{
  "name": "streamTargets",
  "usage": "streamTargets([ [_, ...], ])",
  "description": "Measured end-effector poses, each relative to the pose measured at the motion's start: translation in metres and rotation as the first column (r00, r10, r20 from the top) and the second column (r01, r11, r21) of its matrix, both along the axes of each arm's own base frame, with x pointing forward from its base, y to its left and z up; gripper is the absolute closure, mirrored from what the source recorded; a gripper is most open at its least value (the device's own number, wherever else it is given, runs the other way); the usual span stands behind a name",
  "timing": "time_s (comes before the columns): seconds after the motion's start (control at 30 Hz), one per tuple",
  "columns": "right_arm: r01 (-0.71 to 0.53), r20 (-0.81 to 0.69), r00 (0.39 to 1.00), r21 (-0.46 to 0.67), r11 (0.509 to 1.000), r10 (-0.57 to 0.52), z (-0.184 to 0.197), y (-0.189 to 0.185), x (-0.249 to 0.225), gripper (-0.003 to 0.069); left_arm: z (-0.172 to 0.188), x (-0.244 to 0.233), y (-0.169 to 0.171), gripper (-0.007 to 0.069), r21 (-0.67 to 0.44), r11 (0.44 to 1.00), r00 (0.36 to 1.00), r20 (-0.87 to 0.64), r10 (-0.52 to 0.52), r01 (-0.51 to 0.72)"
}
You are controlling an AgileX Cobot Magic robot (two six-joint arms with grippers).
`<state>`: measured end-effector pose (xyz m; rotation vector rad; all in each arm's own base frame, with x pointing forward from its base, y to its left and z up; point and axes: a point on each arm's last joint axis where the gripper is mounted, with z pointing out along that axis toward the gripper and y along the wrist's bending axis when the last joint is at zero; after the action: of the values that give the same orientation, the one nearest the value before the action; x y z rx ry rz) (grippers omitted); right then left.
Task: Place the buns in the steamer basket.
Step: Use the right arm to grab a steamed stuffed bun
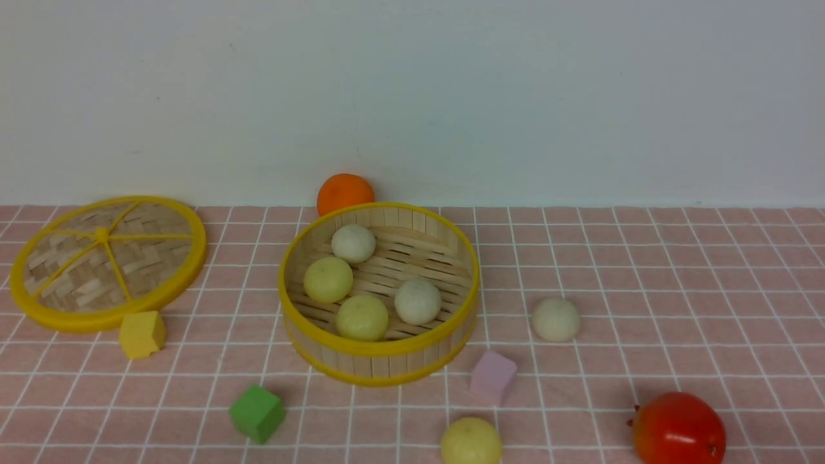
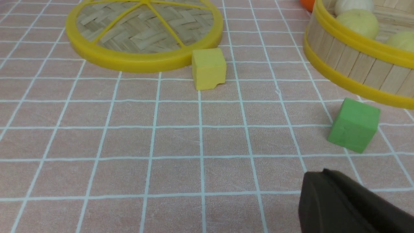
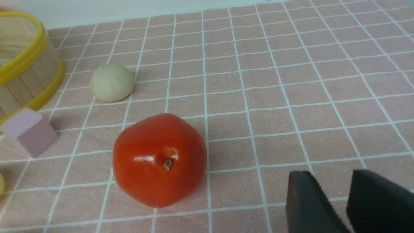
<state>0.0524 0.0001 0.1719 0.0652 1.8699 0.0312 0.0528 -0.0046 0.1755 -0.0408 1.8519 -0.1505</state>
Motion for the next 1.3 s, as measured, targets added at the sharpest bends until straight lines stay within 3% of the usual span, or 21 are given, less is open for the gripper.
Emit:
streamTargets([
  [0.17,0.008,0.211,0.977,0.101,0.995,-0.029,0.018,0.0,0.004,0.0419,0.0,0.0,0.0,0.0604,0.0,1.0,1.0,0.0,0.0,0.0],
  [0.33,0.002,0.422,0.9,0.246,0.969,-0.109,0.039,-0.003,0.003,0.0419,0.0,0.0,0.0,0.0602,0.0,1.0,1.0,0.0,0.0,0.0],
  [0.43,-0.002,0.488,0.863,0.259,0.966,-0.129,0.046,-0.005,0.002,0.0419,0.0,0.0,0.0,0.0601,0.0,1.0,1.0,0.0,0.0,0.0],
  [0.57,-0.037,0.475,0.87,0.331,0.943,-0.132,0.068,-0.003,-0.002,0.0419,0.0,0.0,0.0,0.0601,0.0,1.0,1.0,0.0,0.0,0.0],
  [0.67,-0.055,0.429,0.897,0.343,0.938,-0.104,0.105,0.0,-0.003,0.0419,0.0,0.0,0.0,0.0601,0.0,1.0,1.0,0.0,0.0,0.0],
  [0.8,-0.043,0.254,0.966,0.321,0.946,-0.042,0.165,0.005,0.012,0.0419,0.0,0.0,0.0,0.0594,0.0,1.0,1.0,0.0,0.0,0.0],
  [0.93,-0.037,0.071,0.997,0.221,0.975,0.021,0.198,0.006,0.05,0.0419,0.0,0.0,0.0,0.0587,0.0,1.0,1.0,0.0,0.0,0.0],
  [1.03,-0.043,-0.062,0.997,0.146,0.988,0.052,0.19,0.005,0.093,0.0419,0.0,0.0,0.0,0.0584,0.0,1.0,1.0,0.0,0.0,0.0],
  [1.17,-0.066,-0.17,0.981,0.15,0.987,0.091,0.168,0.008,0.129,0.0419,0.0,0.0,0.0,0.0583,0.0,1.0,1.0,0.0,0.0,0.0],
  [1.3,-0.194,-0.288,0.929,0.158,0.968,0.233,0.138,0.03,0.168,0.0419,0.0,0.0,0.0,0.0578,0.0,1.0,1.0,0.0,0.0,0.0],
])
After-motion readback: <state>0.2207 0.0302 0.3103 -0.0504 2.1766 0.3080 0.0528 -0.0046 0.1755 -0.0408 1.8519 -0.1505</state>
